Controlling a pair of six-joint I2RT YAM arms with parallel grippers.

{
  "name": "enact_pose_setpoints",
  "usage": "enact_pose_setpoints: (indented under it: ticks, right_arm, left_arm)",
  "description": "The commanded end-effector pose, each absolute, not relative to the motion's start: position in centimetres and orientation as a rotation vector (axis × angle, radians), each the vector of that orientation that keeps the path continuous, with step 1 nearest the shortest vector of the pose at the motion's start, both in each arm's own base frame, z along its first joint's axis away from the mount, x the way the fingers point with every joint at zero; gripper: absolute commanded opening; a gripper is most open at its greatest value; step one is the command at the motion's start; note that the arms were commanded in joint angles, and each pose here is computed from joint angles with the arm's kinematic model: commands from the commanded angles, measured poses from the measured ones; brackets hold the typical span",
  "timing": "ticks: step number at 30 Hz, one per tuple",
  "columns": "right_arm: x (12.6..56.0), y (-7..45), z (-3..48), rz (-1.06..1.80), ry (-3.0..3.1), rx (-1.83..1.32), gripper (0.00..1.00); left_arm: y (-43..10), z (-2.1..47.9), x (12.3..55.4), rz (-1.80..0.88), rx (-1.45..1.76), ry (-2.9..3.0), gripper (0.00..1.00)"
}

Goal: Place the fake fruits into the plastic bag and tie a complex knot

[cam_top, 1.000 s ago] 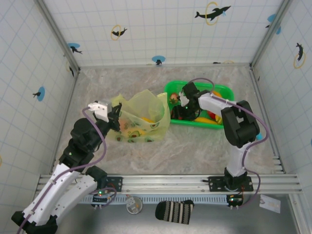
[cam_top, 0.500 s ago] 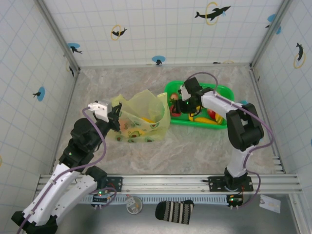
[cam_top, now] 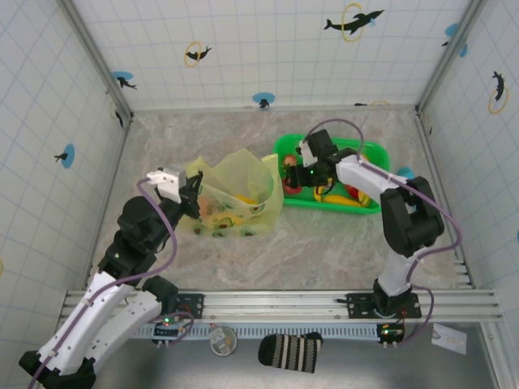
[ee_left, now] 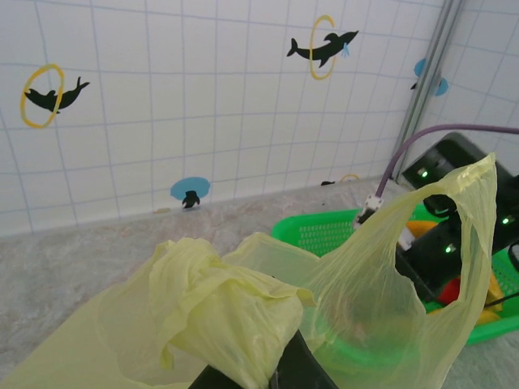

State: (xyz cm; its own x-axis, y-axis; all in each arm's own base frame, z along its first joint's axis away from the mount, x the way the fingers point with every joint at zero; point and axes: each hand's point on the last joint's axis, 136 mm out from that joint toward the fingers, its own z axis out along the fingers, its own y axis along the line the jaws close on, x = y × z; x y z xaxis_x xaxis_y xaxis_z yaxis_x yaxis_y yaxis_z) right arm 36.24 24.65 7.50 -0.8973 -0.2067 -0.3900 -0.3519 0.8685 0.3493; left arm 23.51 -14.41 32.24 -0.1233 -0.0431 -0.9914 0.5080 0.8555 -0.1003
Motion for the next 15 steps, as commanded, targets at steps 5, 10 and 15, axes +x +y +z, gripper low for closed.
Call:
enact_pose_setpoints:
  ticks: [5,10,15]
  right_arm:
    - [37.4,26.0,5.7,0.587,2.731,-0.440,0.77]
    - [38.0,26.2,5.7,0.599,2.714,-0.441,0.75]
    - [38.4,26.5,5.3,0.618,2.712,-0.443,0.78]
  left_arm:
    - [-14.6,32.1,23.3,-0.497,0.384,1.638,0.00]
    - [-14.8,32.1,23.3,-0.500,0.387,1.636,0.00]
    - [-15.0,32.1,23.4,-0.507,0.394,1.637,0.00]
